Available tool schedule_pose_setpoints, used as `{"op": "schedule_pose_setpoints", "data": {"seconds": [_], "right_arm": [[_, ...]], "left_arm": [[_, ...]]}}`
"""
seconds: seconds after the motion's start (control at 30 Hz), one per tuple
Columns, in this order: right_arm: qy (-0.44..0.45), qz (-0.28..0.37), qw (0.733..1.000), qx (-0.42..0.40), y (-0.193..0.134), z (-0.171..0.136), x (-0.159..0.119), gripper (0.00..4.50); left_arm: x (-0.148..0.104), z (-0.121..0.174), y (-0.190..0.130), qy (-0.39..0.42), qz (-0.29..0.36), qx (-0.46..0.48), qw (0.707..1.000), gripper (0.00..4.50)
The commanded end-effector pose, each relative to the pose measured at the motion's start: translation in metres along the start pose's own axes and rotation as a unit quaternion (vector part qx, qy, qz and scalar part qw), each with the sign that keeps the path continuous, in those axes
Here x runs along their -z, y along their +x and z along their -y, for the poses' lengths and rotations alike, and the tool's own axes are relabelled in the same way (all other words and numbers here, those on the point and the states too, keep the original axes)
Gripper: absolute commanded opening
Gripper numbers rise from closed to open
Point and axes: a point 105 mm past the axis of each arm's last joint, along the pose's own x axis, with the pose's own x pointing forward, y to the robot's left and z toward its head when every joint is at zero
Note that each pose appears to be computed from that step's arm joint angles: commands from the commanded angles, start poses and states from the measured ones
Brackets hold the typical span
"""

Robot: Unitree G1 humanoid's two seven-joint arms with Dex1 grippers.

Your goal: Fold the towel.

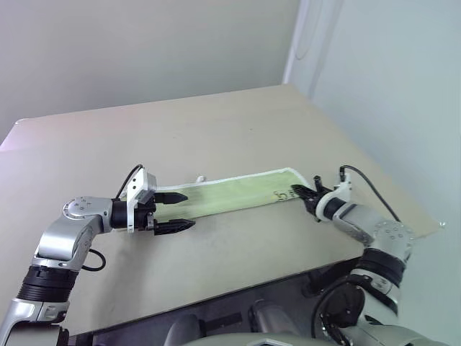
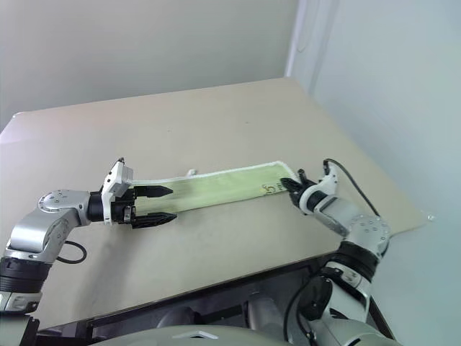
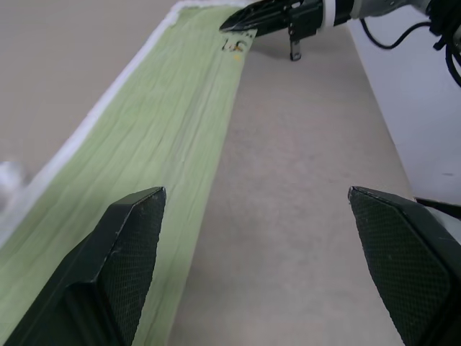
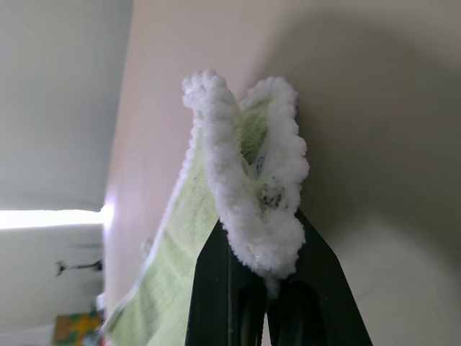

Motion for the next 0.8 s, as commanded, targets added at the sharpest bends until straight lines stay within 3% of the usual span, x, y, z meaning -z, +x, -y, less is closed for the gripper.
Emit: {"op": "schedule_pose_setpoints", "data": {"seconds": [0.03, 0.13, 0.27, 0.43, 0.6, 0.8], "right_arm": [[-0.011, 0.074, 0.997, 0.015, -0.026, 0.007, -0.049, 0.03], [-0.04, 0.082, 0.995, 0.028, -0.037, 0.008, -0.07, 0.03], [-0.105, 0.067, 0.991, 0.048, -0.039, 0.001, -0.077, 0.03], [-0.216, 0.067, 0.974, 0.022, -0.031, -0.035, -0.072, 0.03], [-0.419, -0.009, 0.908, -0.023, -0.027, -0.073, -0.021, 0.03], [-0.538, -0.1, 0.832, -0.095, -0.025, -0.082, 0.046, 0.03]], "left_arm": [[-0.012, -0.004, -0.001, 0.025, 0.008, -0.004, 1.0, 4.28], [-0.011, -0.006, 0.001, 0.025, 0.008, -0.006, 1.0, 4.28], [-0.011, -0.007, 0.003, 0.026, 0.008, -0.008, 1.0, 4.28], [-0.012, -0.009, 0.005, 0.026, 0.009, -0.013, 1.0, 4.28], [-0.011, -0.01, 0.005, 0.027, 0.007, -0.024, 0.999, 4.28], [-0.01, -0.012, 0.005, 0.027, 0.006, -0.028, 0.999, 4.28]]}}
